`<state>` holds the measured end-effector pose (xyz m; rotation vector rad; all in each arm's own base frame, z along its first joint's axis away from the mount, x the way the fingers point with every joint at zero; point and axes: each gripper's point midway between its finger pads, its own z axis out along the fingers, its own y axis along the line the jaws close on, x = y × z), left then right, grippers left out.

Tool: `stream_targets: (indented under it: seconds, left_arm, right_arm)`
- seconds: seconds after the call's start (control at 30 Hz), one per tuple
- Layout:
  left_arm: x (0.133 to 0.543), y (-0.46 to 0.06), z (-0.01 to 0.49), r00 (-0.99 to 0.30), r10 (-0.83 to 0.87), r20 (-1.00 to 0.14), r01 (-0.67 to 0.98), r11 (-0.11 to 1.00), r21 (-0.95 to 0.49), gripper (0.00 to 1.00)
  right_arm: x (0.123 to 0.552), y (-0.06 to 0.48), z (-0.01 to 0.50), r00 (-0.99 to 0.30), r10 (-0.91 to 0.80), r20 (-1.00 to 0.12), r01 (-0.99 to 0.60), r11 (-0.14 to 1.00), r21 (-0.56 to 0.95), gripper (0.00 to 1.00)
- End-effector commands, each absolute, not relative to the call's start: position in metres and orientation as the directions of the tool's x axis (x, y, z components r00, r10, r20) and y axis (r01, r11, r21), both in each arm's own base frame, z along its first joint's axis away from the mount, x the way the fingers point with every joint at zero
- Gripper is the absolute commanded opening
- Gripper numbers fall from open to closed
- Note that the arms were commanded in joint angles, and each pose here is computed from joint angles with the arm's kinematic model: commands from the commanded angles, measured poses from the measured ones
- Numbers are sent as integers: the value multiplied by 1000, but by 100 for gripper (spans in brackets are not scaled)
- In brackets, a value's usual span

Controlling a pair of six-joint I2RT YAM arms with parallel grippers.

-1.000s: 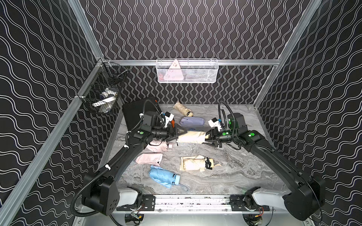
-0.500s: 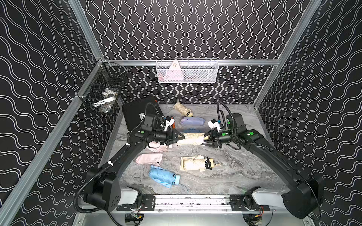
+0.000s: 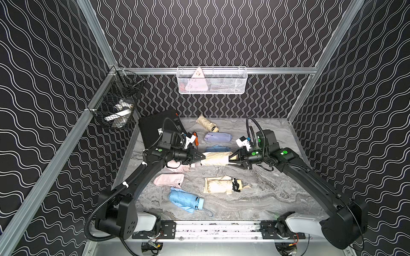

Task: Take umbrellas out of sleeves
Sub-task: Take out the umbrella from the umbrella sleeve, then place the umbrella sleeve at the center of the board.

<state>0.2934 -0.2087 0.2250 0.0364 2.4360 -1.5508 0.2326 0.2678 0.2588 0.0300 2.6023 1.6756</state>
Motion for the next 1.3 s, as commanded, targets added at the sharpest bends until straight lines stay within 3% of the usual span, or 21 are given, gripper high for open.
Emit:
stream_targets:
  seconds: [0.0,0.3,0.53,0.63,0.7,0.8,0.97,1.27]
  left_arm:
    - [293,-203,217,-970,-125,-208,130,457,-880,0]
    - [302,-171,195,-962,-221,-161,13,552,-834,0]
    - [301,-152,188,-954,-236,-186,-11,647,-762,0]
    - [300,-152,188,-953,-237,-189,-9,645,-764,0]
    - [300,-153,188,-953,-238,-187,-7,635,-772,0]
    - [302,-156,189,-951,-245,-188,-2,614,-789,0]
    - [314,-164,189,-937,-291,-195,-2,561,-828,0]
    - [332,-197,158,-938,-267,-219,19,594,-804,0]
  right_arm:
    - [233,272,275,-995,8,-104,-93,369,925,10]
    - [251,240,260,-987,133,-93,-23,454,891,7]
    - [265,193,258,-944,305,-125,62,537,841,7]
    - [272,147,265,-864,446,-232,150,669,728,7]
    - [275,131,282,-805,500,-319,150,693,705,7]
    - [277,148,320,-787,492,-373,-1,602,798,9]
    - [273,188,352,-864,404,-300,-143,373,917,10]
    - [278,208,345,-925,312,-218,-142,248,958,10]
